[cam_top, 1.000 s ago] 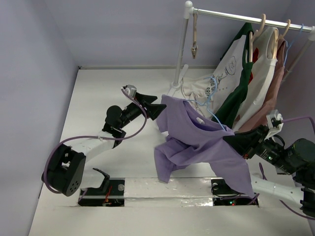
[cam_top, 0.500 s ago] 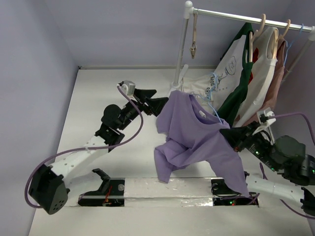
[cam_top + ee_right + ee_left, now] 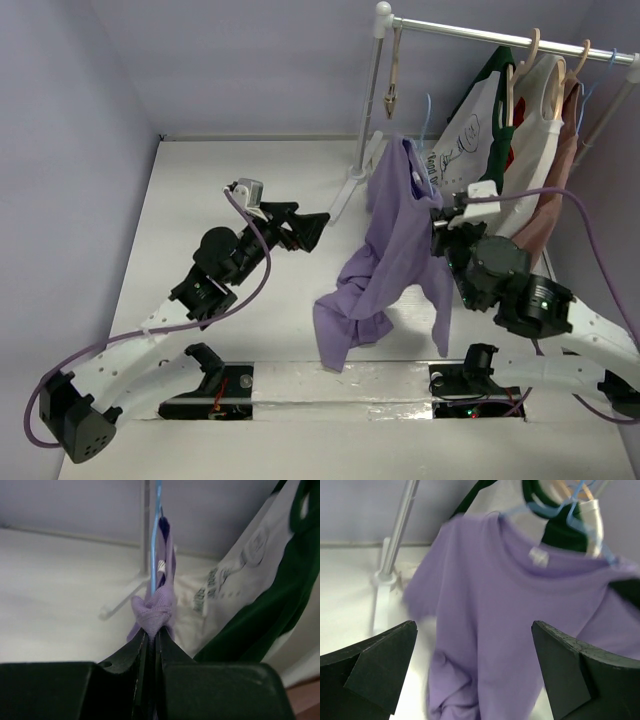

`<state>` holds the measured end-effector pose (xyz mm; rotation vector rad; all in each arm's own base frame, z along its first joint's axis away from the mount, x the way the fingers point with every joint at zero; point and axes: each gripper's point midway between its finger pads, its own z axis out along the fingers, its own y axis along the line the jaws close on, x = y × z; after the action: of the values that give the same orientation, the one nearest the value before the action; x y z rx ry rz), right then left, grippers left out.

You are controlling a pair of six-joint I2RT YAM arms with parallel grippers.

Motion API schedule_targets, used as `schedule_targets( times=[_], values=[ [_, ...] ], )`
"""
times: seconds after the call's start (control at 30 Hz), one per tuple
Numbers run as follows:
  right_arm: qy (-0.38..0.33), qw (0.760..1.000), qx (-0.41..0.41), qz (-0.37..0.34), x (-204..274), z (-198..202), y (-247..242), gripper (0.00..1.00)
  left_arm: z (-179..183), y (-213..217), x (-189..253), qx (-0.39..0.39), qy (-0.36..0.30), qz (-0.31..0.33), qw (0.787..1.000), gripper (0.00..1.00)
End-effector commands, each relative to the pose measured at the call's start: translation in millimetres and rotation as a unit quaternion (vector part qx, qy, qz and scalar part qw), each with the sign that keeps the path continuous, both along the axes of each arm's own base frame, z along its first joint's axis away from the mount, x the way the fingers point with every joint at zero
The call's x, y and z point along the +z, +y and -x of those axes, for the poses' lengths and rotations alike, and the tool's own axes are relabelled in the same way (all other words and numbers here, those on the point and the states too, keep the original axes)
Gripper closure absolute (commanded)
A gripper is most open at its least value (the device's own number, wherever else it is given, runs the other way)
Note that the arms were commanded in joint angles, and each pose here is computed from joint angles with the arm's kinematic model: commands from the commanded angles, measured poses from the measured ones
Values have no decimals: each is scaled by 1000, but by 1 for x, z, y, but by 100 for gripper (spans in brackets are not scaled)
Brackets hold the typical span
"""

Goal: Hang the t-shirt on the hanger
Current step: Place the hanger at the clothesline.

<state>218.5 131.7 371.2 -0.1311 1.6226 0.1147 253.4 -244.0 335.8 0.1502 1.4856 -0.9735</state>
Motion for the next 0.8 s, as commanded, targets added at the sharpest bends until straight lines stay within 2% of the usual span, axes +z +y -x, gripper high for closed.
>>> schedule_targets(
  times=[0.0, 0.03, 0.13, 0.2, 0.33, 0.47, 0.77],
  values=[
    [-111, 988, -97, -43, 92, -9, -35, 100, 6, 14, -12, 26, 12, -12, 1000, 1],
    [-129, 984, -106, -64, 107, -12, -36, 100, 6, 18, -18, 31, 15, -13, 999, 1],
    [-143, 981, -129, -32, 122, -25, -42, 100, 11, 25, -22, 38, 15, -10, 999, 1],
    [-154, 980, -123, -39, 135, -39, -37, 100, 13, 26, -21, 36, 11, -4, 999, 1],
    [-149, 979, -140, -7, 142, -67, -44, 100, 16, 25, -23, 29, 8, -5, 1000, 1],
    [-159, 973, -167, 3, 156, -90, -62, 100, 19, 26, -21, 25, -1, 0, 1000, 1],
    [-118, 982, -148, 8, 128, -146, -67, 100, 23, 32, -19, 28, -11, 4, 1000, 1]
  ],
)
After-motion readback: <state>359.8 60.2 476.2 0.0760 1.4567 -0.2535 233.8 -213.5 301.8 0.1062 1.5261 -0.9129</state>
